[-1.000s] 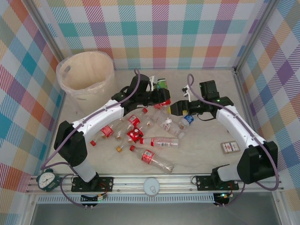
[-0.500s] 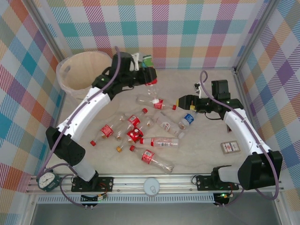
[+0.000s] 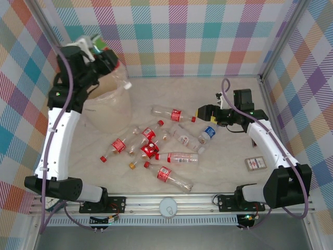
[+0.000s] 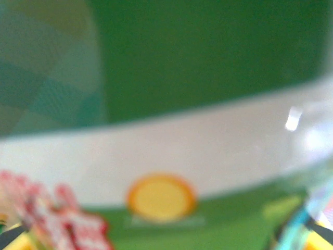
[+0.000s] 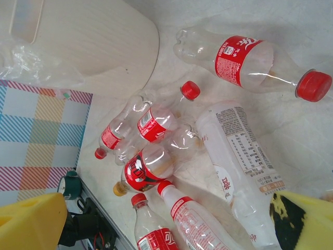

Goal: Put the plastic bottles in the bin

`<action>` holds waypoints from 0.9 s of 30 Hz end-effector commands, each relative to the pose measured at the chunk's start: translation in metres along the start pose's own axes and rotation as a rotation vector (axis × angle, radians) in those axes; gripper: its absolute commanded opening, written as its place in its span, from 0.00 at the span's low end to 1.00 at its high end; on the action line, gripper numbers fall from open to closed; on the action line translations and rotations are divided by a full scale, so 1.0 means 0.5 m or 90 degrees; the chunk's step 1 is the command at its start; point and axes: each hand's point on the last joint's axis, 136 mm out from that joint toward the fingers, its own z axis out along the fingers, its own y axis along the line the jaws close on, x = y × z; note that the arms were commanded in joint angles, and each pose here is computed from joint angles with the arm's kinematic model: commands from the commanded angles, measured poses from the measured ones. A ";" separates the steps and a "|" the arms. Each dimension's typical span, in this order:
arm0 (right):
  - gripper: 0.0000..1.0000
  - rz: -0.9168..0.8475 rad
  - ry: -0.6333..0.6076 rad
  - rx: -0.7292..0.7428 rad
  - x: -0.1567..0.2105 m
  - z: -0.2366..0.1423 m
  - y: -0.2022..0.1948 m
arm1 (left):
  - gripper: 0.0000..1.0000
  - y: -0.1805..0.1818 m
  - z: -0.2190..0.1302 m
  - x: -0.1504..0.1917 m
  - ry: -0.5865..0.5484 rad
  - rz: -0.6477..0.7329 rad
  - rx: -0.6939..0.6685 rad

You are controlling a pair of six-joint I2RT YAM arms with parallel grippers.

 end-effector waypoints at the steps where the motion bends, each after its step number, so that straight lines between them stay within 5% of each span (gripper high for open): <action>1: 0.99 0.007 0.009 -0.014 0.006 0.007 -0.001 | 0.00 0.056 0.003 -0.064 -0.049 -0.005 -0.047; 6: 0.99 0.006 0.011 0.009 0.016 0.003 -0.011 | 0.00 0.140 0.053 -0.074 -0.018 0.002 -0.112; 14: 0.96 -0.002 -0.005 0.051 0.016 -0.008 -0.027 | 0.00 0.252 0.153 0.029 0.130 0.038 -0.201; 27: 0.96 0.008 0.018 0.082 0.027 0.008 -0.062 | 0.00 0.365 0.141 0.223 0.310 0.141 -0.304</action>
